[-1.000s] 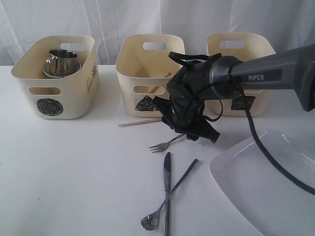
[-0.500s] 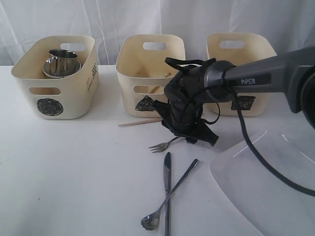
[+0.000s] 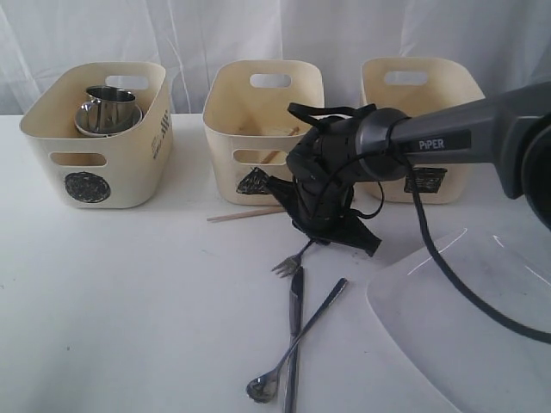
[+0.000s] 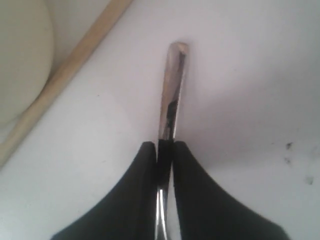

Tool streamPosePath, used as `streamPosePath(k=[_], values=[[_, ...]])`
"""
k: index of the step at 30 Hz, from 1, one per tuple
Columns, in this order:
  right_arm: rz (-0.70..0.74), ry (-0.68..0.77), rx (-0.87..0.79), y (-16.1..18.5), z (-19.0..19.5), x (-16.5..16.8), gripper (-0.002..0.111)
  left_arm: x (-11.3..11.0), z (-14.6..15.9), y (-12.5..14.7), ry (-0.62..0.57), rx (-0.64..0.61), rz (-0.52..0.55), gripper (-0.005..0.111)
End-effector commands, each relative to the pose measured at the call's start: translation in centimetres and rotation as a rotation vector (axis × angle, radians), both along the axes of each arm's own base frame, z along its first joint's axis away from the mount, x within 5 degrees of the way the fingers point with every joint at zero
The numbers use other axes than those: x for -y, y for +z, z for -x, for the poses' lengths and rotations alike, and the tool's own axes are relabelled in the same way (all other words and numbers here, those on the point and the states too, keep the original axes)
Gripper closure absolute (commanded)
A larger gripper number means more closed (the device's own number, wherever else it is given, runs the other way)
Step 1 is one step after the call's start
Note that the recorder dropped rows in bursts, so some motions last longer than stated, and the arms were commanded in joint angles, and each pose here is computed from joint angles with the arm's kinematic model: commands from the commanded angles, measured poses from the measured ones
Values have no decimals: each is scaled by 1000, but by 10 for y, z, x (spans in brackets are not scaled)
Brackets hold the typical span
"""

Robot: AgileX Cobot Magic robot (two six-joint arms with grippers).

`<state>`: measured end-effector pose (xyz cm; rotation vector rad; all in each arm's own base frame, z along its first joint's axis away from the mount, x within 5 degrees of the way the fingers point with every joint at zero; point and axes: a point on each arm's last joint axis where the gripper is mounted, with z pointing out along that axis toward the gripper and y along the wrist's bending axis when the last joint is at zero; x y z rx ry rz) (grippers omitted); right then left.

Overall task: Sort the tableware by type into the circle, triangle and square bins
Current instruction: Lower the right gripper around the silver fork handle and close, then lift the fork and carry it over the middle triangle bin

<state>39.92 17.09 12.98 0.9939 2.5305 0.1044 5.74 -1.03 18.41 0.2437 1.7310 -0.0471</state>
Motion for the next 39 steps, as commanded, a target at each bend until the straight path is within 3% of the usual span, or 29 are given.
streamPosePath(k=[1,13,39], values=[[8,3,-16,-4,1,0,106,0,0,0,1,3,12,78],[-46,50,86,22,-3,-4,108,0,0,0,1,3,12,78],[85,211,275,134,21,17,108,0,0,0,1,3,12,78]])
